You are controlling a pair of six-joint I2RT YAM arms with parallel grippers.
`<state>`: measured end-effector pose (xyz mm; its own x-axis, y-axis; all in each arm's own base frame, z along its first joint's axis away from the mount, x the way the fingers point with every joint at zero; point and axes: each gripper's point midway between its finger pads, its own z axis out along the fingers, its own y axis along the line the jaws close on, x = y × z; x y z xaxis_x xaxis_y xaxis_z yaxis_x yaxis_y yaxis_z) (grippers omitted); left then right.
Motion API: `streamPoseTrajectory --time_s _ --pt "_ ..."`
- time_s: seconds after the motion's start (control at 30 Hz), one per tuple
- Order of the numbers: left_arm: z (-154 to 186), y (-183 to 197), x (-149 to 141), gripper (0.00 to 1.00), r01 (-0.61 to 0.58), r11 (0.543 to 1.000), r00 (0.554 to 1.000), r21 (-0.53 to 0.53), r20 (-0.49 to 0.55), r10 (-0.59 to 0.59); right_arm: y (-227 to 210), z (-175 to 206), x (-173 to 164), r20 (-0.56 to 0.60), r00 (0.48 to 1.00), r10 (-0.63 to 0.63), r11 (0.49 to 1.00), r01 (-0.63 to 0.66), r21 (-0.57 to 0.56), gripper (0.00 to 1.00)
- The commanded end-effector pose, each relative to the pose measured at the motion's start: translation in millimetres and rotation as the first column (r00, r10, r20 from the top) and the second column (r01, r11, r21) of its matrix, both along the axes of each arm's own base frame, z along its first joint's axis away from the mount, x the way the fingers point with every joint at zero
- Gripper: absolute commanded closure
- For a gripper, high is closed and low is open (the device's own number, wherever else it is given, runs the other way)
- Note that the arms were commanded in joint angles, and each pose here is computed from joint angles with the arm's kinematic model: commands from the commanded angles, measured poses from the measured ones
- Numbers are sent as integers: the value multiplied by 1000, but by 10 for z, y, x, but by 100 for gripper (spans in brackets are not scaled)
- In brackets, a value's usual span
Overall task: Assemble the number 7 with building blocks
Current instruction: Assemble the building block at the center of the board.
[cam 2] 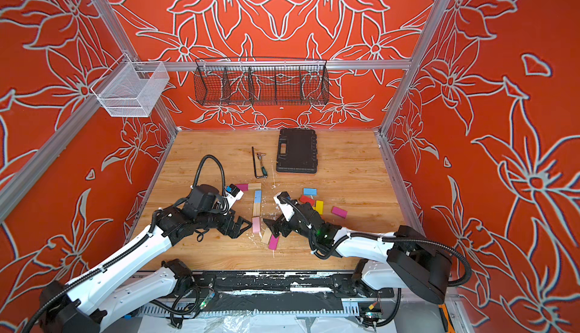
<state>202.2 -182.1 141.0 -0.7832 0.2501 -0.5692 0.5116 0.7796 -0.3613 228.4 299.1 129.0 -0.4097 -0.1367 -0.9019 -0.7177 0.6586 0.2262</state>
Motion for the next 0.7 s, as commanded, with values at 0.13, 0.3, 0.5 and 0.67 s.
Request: streamPoseTrajectory --time_s 0.13,0.3,0.5,0.67 --pt "-203 -144 -4 2 -295 953 896 -65 -366 252 -340 235 302 -269 942 -201 971 228 75 3" --pt "-248 -414 -117 2 -417 899 777 -133 -566 277 -470 508 254 -363 907 -215 966 252 56 3" --pt "-183 -345 -117 2 -640 736 661 -221 -647 381 -571 604 147 -439 867 -235 961 275 30 3" --pt "-277 -367 -94 2 -704 673 597 -228 -704 386 -565 605 88 -471 856 -214 960 274 62 3"
